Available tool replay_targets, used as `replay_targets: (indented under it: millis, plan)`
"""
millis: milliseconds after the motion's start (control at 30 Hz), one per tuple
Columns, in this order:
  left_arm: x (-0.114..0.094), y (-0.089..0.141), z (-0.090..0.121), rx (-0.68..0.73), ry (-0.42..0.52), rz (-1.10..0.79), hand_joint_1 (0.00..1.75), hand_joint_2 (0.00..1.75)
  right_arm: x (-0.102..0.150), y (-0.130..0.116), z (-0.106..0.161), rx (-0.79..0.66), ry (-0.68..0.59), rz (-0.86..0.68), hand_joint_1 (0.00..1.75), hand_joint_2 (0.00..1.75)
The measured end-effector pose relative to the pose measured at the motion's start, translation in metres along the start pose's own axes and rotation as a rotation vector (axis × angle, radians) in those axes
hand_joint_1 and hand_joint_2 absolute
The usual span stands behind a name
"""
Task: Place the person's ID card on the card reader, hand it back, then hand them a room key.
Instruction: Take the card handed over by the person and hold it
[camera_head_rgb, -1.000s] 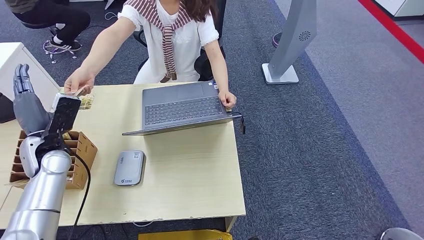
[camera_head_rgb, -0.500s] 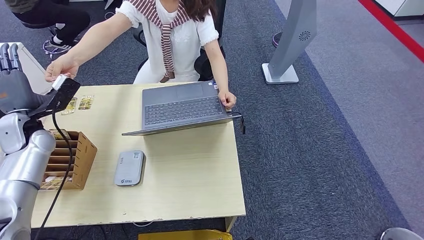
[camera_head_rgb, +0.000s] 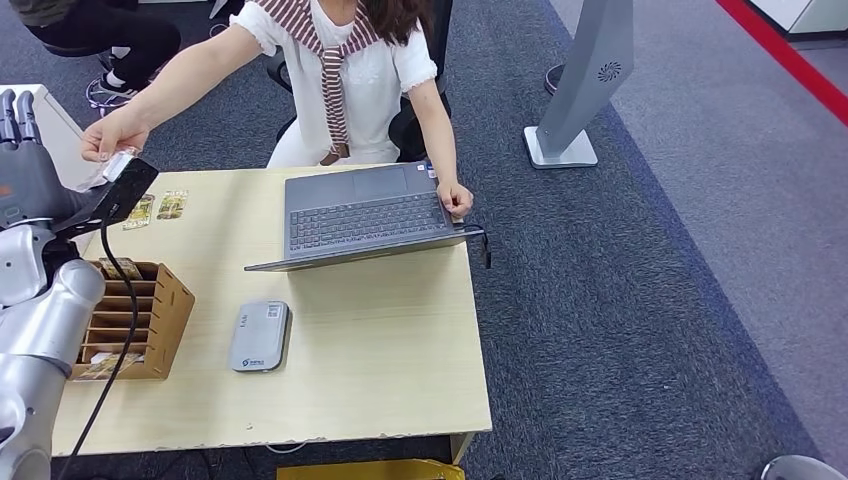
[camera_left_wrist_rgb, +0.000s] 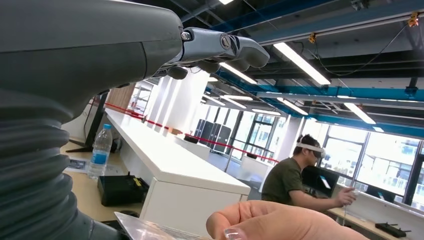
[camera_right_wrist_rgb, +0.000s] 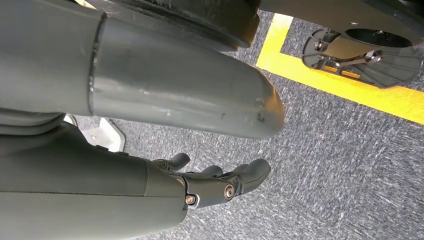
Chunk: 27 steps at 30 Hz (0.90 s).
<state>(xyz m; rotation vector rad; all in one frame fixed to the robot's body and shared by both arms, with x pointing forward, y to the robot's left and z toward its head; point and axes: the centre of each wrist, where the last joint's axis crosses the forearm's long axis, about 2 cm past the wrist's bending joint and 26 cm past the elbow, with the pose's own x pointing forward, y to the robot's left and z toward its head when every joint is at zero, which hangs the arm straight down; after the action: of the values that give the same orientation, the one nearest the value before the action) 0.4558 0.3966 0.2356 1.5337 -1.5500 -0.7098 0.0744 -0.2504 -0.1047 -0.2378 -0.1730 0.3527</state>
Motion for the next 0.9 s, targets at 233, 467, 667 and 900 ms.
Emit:
replay_targets:
  millis: [233,467,667,900]
  plan:
    - [-0.0005,-0.0016,0.0011,-0.011,0.002,-0.003,1.75,1.75,0.0000,0.0000,0.0000,0.000,0.001,0.001,0.00,0.00]
    - [-0.0014,-0.0026,0.0019,-0.021,-0.004,0.013,1.75,1.75,0.0001,0.0002,0.0001,0.001,0.001,0.001,0.00,0.00]
    - [-0.0015,-0.0030,0.0022,-0.024,-0.005,0.017,1.75,1.75,0.0001,0.0003,0.0001,0.001,0.001,0.002,0.00,0.00]
    - [-0.0016,-0.0041,0.0030,-0.042,-0.012,0.031,1.75,1.75,0.0002,0.0004,0.0001,0.004,0.000,0.003,0.00,0.00]
